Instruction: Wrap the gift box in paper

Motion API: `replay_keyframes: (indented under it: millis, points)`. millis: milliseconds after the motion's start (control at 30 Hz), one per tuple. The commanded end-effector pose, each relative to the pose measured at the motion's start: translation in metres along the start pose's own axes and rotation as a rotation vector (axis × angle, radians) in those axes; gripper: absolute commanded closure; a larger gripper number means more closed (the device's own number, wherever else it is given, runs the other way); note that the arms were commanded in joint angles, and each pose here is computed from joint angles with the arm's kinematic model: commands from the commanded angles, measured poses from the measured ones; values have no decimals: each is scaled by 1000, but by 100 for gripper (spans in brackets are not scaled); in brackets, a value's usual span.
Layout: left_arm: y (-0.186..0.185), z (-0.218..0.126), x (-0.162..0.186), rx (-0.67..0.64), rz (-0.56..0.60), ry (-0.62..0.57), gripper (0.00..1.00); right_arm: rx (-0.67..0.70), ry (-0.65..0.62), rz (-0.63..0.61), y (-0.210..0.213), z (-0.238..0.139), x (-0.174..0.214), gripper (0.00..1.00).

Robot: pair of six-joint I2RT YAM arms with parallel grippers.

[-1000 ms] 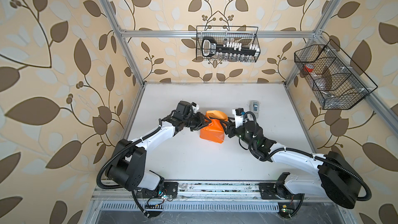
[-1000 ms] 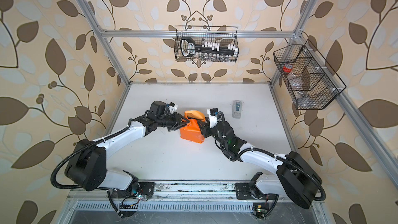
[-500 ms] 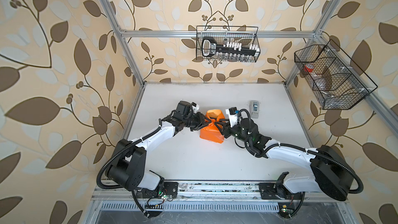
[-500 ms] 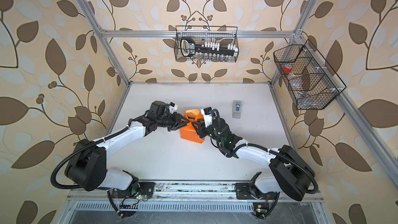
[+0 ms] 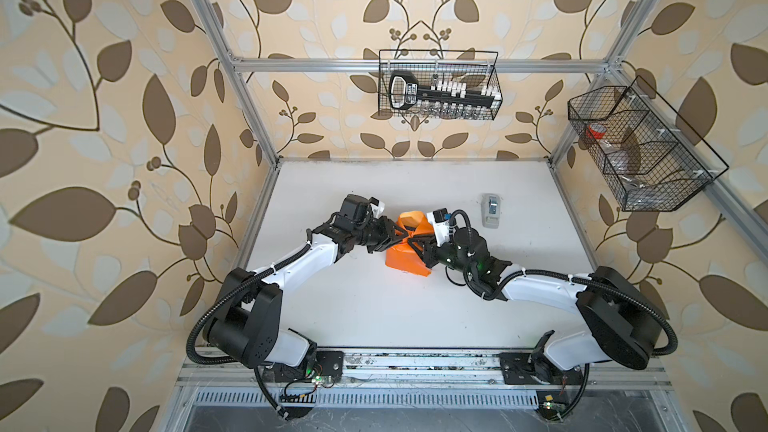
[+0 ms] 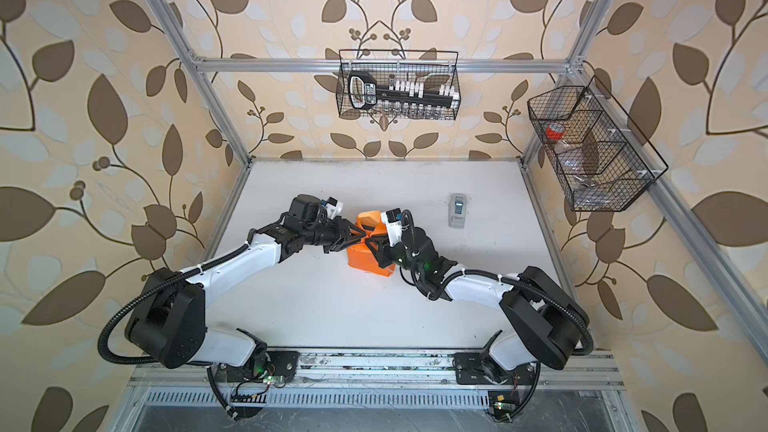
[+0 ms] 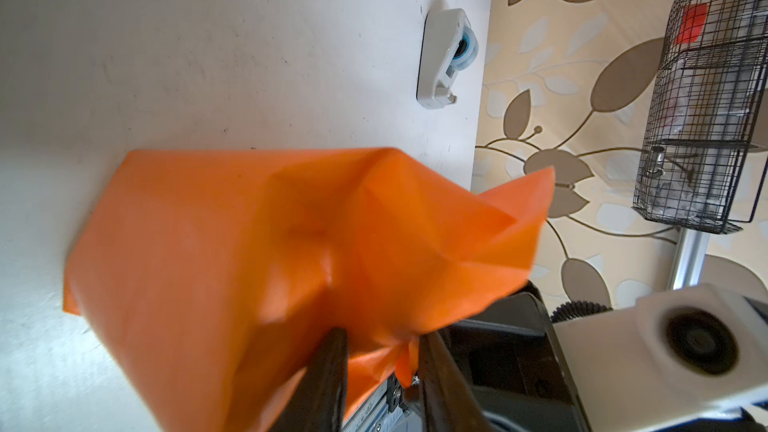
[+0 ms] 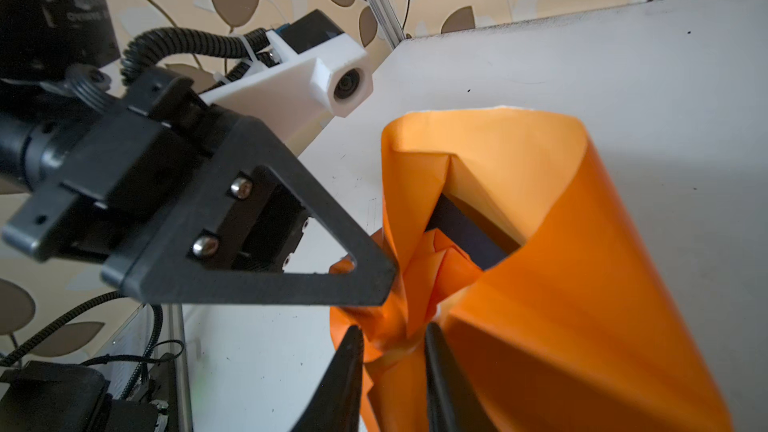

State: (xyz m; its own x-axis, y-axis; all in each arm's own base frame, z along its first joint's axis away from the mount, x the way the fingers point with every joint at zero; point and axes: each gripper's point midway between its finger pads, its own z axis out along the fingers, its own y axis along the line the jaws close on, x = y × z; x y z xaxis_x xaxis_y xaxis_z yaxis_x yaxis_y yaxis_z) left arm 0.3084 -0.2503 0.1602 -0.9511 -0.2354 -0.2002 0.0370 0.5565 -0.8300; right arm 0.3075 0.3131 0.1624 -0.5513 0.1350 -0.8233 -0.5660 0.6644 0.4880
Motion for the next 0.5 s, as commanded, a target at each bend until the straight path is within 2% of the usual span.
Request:
replay_keyframes:
  millis: [0, 300, 467]
  points:
    - [56, 8, 29, -170, -133, 89, 67, -16, 5, 18, 7, 6, -1, 73]
    - [34, 1, 21, -139, -108, 88, 67, 133, 92, -5, -16, 10, 21, 87]
    - [7, -13, 9, -135, -47, 85, 62, 190, 126, -13, -27, 12, 34, 92]
